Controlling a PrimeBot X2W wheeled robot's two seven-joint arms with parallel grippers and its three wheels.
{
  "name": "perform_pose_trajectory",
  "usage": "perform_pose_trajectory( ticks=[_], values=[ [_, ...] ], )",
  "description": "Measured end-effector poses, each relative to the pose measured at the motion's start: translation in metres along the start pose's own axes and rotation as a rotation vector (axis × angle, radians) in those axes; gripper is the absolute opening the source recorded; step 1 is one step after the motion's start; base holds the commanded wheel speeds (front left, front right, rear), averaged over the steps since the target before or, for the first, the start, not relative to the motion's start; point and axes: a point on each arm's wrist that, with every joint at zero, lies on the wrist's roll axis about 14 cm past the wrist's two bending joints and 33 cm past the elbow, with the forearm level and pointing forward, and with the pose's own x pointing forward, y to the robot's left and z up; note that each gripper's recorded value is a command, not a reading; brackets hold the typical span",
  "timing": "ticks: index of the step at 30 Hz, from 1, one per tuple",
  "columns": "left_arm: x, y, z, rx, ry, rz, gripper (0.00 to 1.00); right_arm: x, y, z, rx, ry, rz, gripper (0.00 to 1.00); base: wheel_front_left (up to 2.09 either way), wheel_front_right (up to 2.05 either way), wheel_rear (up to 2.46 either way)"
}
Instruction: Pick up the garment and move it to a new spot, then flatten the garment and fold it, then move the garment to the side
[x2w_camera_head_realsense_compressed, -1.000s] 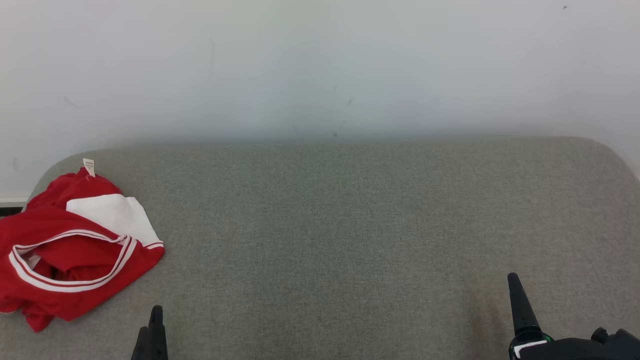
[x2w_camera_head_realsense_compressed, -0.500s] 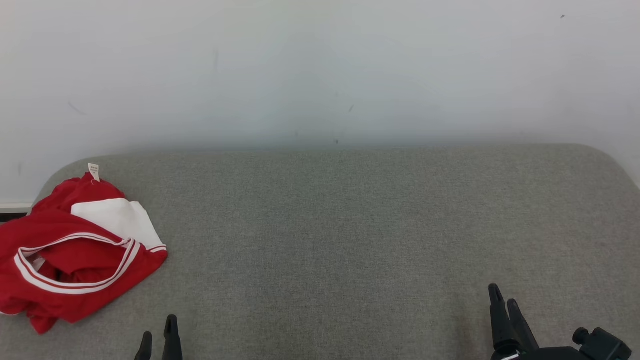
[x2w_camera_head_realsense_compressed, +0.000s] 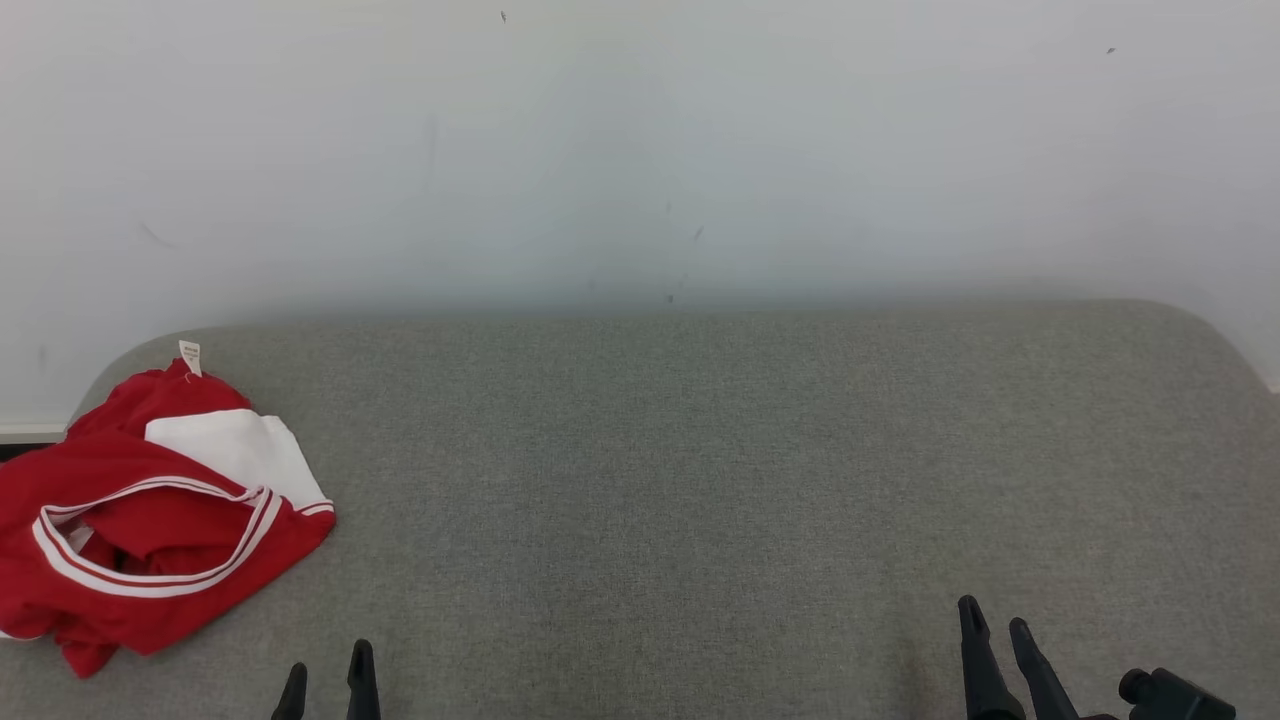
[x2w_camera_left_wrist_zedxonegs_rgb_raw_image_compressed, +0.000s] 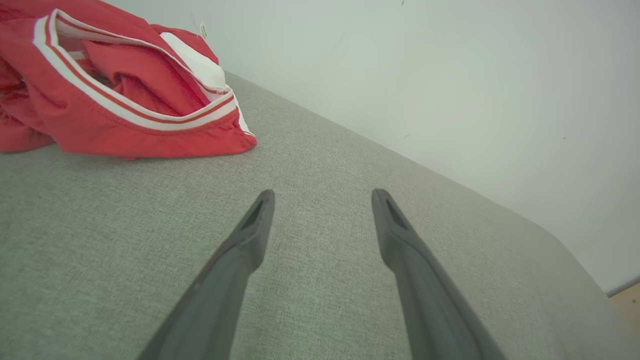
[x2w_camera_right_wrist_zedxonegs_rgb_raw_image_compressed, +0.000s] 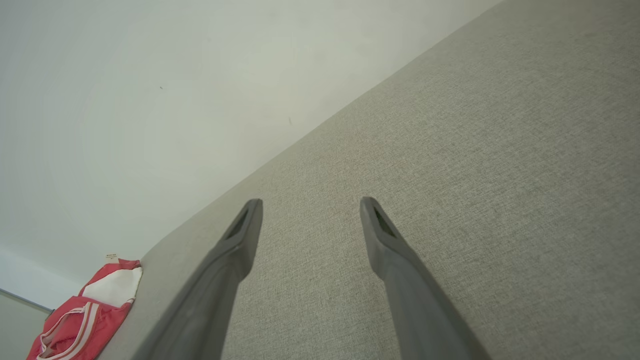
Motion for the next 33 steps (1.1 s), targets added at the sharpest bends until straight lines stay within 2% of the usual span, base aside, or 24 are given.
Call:
perform_pose_trajectory(
  ticks=[12, 33],
  values=[
    [-0.006, -0.006, 0.003, 0.150, -0.021, -0.040, 1.00, -0.007, 0.002, -0.008, -0.136, 0.014, 0.020, 1.00, 0.00, 0.00, 0.00],
    [-0.017, -0.016, 0.003, 0.325, -0.056, -0.082, 1.00, -0.016, 0.011, -0.016, -0.313, 0.014, 0.071, 1.00, 0.00, 0.00, 0.00]
  ],
)
